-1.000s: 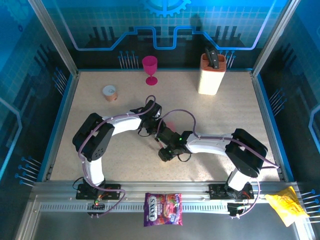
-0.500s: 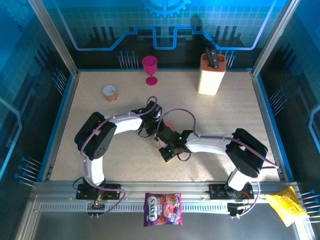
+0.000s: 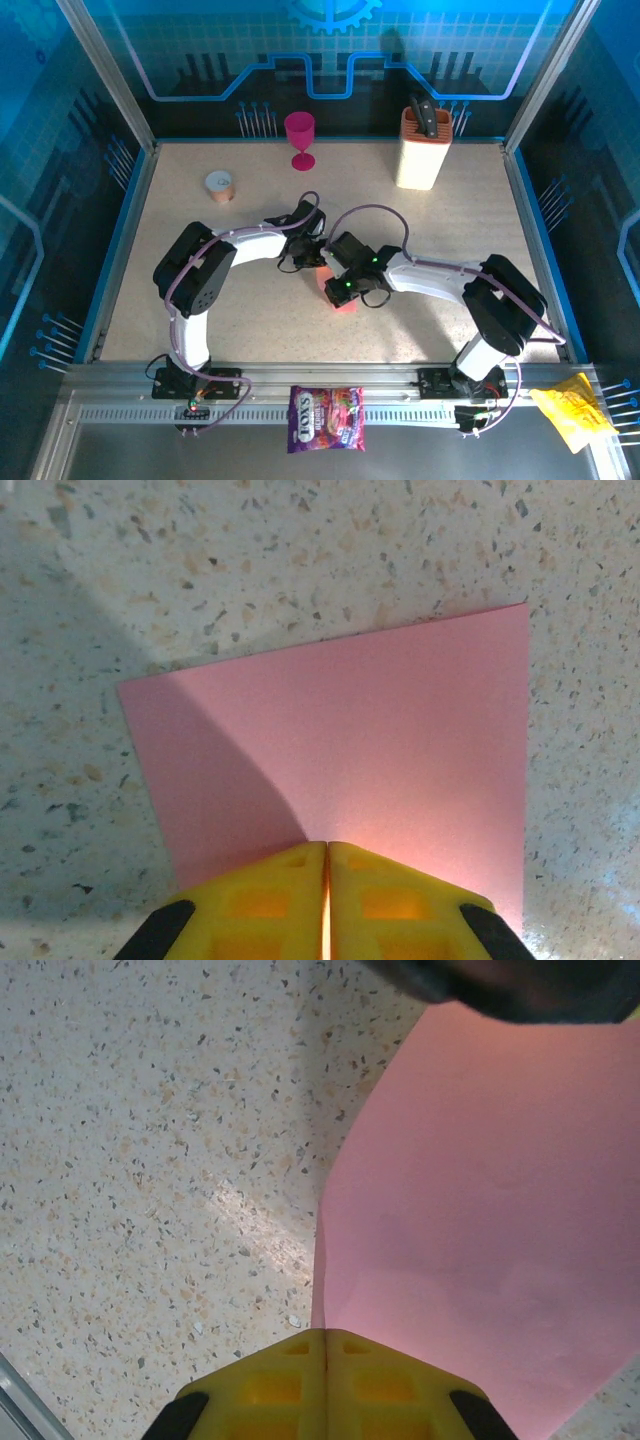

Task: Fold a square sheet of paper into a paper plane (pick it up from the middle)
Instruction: Third fold the triangle at the center of the table.

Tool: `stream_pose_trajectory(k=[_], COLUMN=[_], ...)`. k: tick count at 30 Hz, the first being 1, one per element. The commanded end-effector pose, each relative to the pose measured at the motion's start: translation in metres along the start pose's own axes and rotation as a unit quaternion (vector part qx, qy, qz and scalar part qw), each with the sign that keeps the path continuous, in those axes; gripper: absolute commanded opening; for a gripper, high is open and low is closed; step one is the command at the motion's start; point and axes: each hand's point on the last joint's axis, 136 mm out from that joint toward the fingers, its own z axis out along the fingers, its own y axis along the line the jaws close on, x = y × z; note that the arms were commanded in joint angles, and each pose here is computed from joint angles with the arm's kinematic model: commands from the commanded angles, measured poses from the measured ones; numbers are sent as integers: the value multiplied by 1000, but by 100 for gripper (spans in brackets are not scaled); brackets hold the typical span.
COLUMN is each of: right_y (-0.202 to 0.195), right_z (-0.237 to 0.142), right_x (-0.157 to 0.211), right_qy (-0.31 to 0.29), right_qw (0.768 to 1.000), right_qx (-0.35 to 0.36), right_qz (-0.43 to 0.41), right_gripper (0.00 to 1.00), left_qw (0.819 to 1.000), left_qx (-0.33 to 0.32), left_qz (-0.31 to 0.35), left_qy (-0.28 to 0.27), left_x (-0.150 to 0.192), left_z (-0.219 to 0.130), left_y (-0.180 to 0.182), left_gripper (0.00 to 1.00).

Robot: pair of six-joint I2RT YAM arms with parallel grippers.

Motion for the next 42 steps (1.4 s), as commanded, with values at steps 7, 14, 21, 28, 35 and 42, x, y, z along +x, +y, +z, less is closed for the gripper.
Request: stream_pose_trajectory(k=[7,14,21,28,35,42], right_y=[-11,-24,-38,-54,-62,-65], right_z=[-1,3,6,5,3,9], right_x=[-14,-20,-25,-26,-29,-23], right_qy=[-4,-2,-3,-3,-3,10], right_qw=[1000,1000,1000,999,999,999], right_qx=[-17,-13,-3,0,7,8], right_qz=[3,13,19,34,39,43], right_gripper=[0,0,0,0,0,0], left_qw=[998,998,997,997,997,997], left_qx=[-40,-45,-49,-54,-58,-56], left_qz=[23,29,31,36,37,36], left_qy=[35,41,42,45,46,48], left_x=[16,19,21,23,25,25], left_z=[15,19,19,20,22,22], left_y=[23,27,30,33,36,35], left_gripper=[7,5,4,2,2,1])
